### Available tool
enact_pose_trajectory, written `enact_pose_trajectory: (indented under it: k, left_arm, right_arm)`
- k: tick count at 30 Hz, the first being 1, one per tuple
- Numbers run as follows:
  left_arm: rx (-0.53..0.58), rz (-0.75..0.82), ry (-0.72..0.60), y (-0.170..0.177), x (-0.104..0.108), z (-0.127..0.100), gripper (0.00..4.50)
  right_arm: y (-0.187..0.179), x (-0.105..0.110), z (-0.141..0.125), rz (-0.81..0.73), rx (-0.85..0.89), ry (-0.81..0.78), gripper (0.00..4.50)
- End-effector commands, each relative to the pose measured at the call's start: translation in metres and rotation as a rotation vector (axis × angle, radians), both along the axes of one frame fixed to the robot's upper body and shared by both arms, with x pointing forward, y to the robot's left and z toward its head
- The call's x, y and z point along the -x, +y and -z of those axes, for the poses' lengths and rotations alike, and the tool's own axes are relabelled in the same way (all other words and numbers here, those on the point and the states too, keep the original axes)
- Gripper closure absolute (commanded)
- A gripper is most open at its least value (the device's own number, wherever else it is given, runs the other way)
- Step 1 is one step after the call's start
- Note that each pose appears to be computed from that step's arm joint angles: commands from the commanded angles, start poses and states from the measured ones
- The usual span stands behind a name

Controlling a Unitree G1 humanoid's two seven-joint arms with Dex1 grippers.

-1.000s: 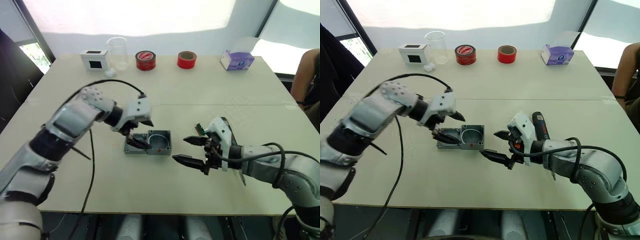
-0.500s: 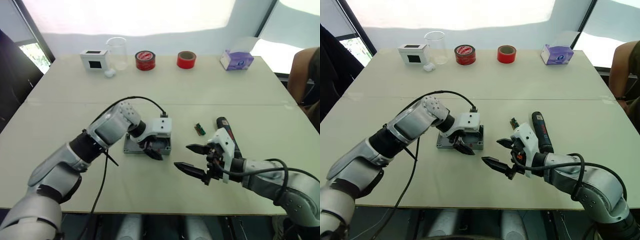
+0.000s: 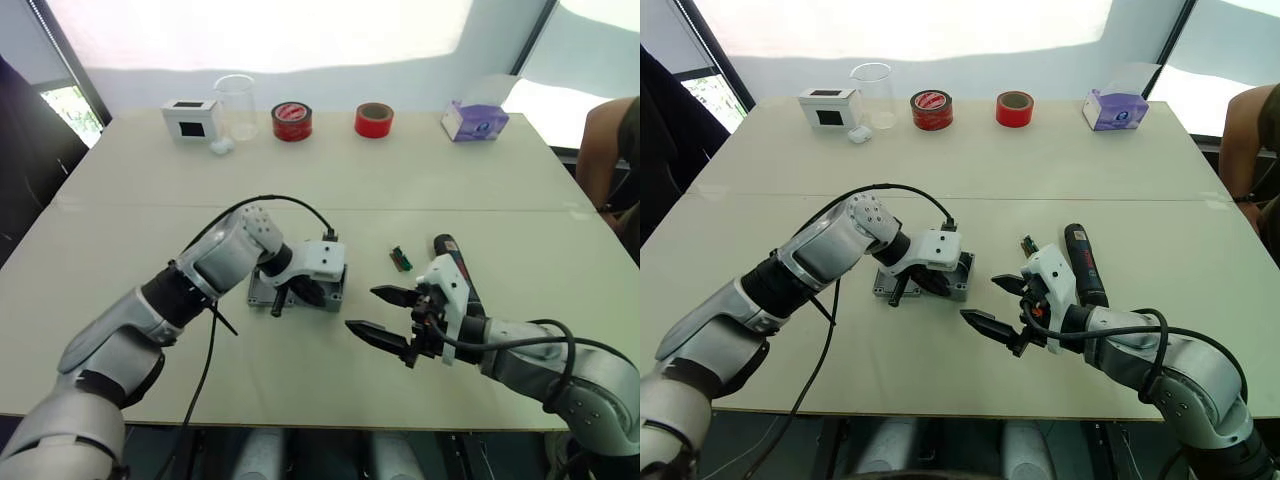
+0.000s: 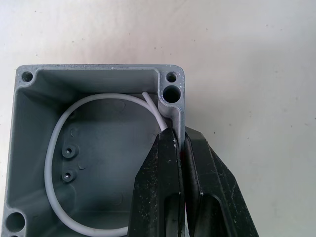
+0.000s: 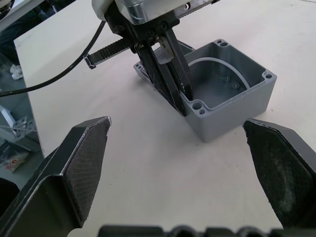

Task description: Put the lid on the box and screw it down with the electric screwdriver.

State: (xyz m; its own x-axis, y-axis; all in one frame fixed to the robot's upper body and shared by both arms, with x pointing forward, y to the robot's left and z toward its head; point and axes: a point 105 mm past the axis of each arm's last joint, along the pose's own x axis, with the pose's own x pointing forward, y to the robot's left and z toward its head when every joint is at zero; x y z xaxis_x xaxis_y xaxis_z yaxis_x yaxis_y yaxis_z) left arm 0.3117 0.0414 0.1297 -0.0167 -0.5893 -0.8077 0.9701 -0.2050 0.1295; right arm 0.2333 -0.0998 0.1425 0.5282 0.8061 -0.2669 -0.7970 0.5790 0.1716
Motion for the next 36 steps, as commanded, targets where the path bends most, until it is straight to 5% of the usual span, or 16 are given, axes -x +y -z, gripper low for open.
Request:
enact_pose_trajectory:
  k: [1,7,14,26,34,36]
  left_arm:
    - [0.084,0.072,-0.096,-0.011,-0.012,-0.033,4.48]
    - [0.141,0.302,-0.130,-0.027,-0.005,-0.044,4.48]
    - [0.071,0.539,-0.144,-0.027,0.006,-0.025,4.48]
    - [-0.051,0.630,-0.149,-0.016,0.005,0.002,4.48]
    - [-0.023,0.581,-0.160,-0.012,0.001,-0.005,1.67]
    - [0.062,0.485,-0.125,-0.007,0.001,-0.032,1.33]
  right_arm:
    - [-0.004,0.003,-0.009,-0.017,0.001,-0.025,0.00]
    - [-0.012,0.000,-0.010,-0.006,0.012,-0.024,0.00]
    - [-0.015,0.004,-0.014,0.036,-0.007,-0.026,0.00]
    - [-0.011,0.012,-0.015,0.046,-0.027,0.004,0.00]
    - [-0.011,0.023,-0.013,-0.035,0.018,0.050,0.00]
    - [-0.017,0.020,-0.020,-0.032,0.038,0.018,0.00]
